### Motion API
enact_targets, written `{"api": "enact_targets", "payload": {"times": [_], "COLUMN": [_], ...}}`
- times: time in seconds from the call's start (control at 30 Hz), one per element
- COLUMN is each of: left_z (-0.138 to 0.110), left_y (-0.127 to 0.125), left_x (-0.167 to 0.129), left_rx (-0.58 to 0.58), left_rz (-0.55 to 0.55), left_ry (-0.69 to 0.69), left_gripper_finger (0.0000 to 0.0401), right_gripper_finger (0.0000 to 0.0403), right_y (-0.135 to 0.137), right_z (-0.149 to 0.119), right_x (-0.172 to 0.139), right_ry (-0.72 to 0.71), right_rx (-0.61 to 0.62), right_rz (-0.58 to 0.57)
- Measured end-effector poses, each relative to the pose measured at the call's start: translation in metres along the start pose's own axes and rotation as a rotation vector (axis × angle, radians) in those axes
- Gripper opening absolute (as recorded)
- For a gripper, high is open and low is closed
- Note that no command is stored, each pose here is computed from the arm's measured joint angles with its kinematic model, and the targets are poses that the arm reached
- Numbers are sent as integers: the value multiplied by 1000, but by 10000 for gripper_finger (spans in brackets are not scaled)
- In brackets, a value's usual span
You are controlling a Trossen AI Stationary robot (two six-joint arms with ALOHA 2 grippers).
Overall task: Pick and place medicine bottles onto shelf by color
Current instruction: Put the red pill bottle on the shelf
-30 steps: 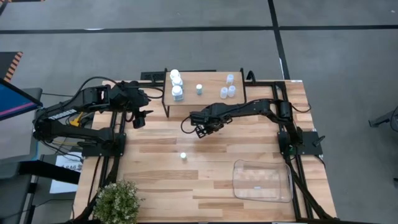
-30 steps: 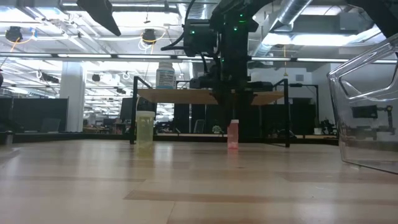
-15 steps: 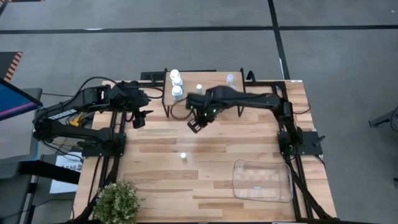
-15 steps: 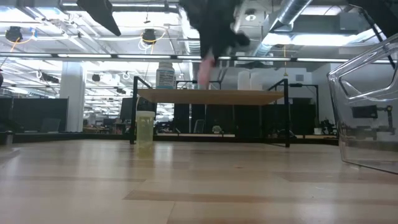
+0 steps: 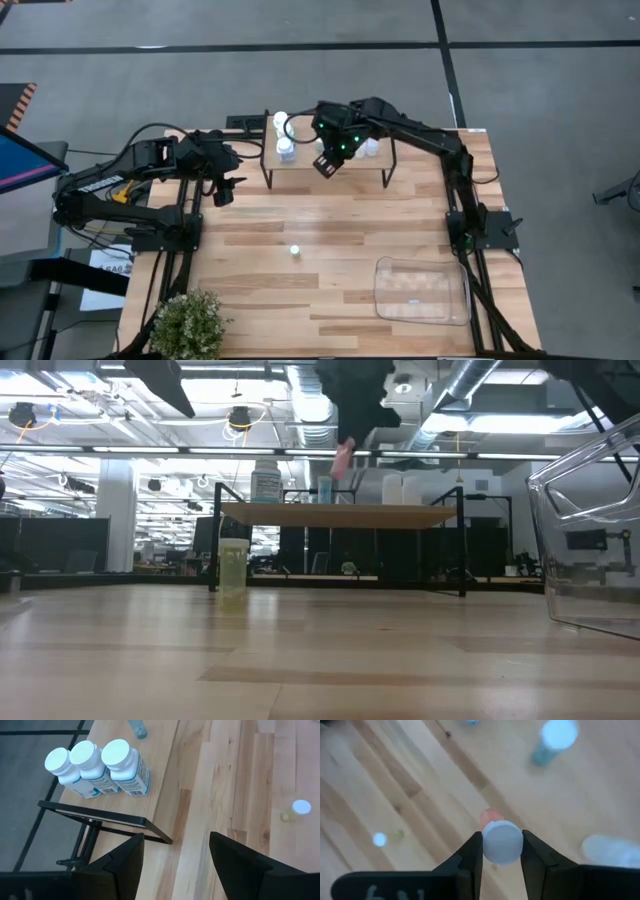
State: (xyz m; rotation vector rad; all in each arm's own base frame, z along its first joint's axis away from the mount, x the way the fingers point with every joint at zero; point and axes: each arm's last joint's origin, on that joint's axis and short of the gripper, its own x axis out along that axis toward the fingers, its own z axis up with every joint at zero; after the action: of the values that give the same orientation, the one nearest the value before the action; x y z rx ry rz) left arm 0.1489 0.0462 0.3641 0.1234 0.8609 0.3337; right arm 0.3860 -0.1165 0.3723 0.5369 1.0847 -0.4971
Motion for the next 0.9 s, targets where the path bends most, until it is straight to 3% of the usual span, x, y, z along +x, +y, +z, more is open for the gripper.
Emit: {"api": "enact_targets", "payload": {"times": [0.47,0.63,0.9], "left_z": [1,1,1], "left_y": [0,0,0], "left_x": [0,0,0], "left_rx": [-1,-1,-7], "left_rz": [1,0,1], "left_ry": [-5,-5,-6], "left_gripper_finger": [213,213,213], "right_gripper_finger": [109,109,109], "right_y": [-39,-50,-61], "right_z": [22,26,32], "right_x": [14,14,23], "right_ry": [-24,-18,-25], "right_rx": [-208,-350,-396], "right_rz": [-67,-84,-99]}}
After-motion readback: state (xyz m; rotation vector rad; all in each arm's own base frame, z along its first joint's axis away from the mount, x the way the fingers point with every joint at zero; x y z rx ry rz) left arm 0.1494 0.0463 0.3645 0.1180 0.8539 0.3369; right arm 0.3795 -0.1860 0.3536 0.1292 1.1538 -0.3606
